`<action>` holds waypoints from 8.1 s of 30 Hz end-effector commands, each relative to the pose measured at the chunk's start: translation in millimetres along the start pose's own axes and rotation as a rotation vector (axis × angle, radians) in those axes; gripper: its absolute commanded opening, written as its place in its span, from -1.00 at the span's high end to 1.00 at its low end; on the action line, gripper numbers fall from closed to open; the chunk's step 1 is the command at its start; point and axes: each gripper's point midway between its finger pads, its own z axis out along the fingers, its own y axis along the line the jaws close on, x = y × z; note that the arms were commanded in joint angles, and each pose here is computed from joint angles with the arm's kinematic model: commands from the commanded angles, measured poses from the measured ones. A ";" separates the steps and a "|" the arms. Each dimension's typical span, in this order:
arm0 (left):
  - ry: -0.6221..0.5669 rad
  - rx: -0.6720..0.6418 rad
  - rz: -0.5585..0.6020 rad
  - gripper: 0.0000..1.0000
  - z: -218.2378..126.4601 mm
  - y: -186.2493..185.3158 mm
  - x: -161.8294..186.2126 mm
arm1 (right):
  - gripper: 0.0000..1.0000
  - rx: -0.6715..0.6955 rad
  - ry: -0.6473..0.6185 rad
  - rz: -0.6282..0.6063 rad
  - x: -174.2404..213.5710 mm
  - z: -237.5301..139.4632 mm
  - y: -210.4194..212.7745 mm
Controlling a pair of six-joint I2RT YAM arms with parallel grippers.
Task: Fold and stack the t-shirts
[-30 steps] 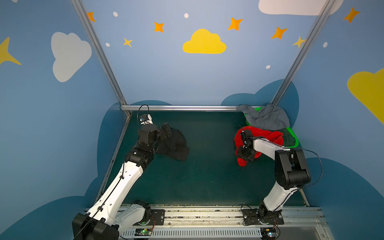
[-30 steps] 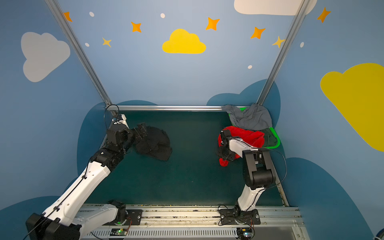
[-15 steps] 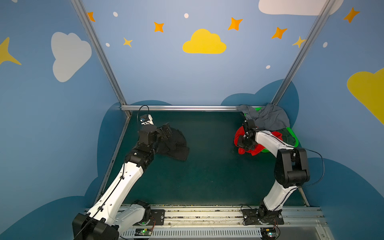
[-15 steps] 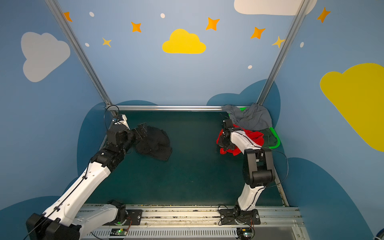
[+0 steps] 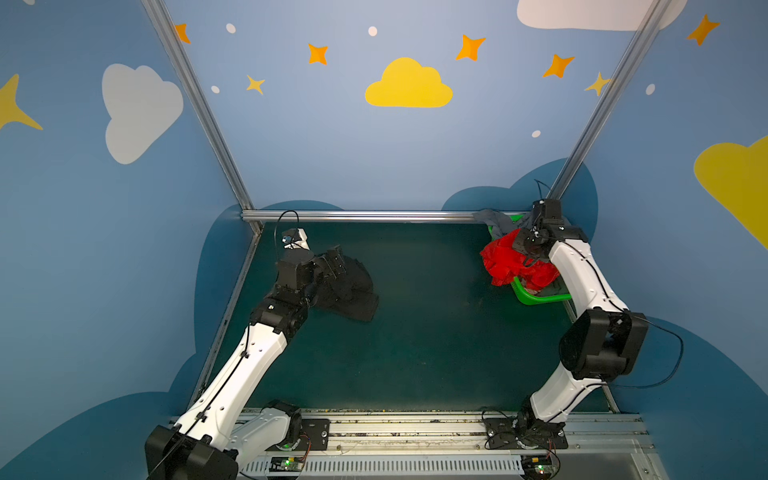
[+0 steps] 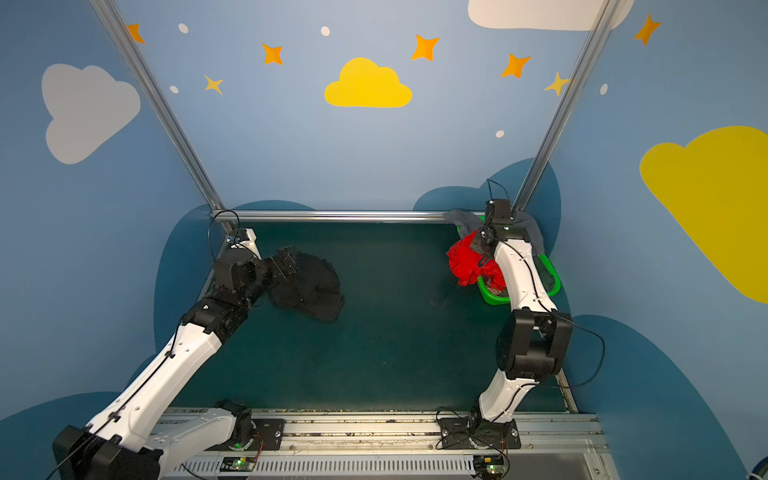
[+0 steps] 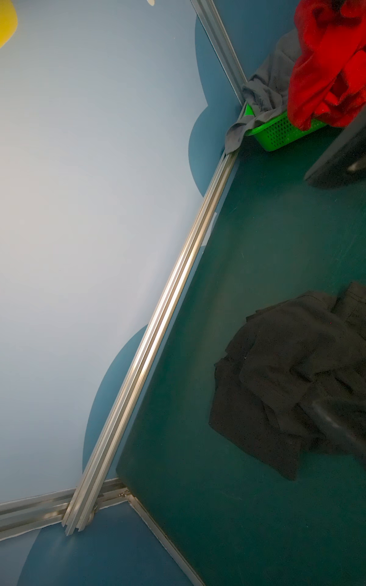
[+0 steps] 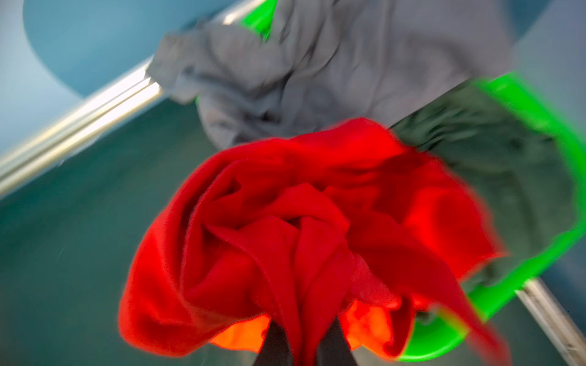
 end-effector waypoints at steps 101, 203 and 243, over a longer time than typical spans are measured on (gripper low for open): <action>0.511 -0.389 0.000 -0.38 98.2 68.2 189.9 | -0.95 -0.558 0.377 -0.129 244.0 -81.4 80.4; 0.255 -0.133 0.033 0.93 16.9 1.8 52.6 | -0.74 -0.312 0.422 -0.277 215.4 78.8 170.5; 0.331 -0.198 -0.018 0.93 34.3 30.0 82.7 | 0.66 -0.306 0.416 -0.346 210.4 115.2 207.5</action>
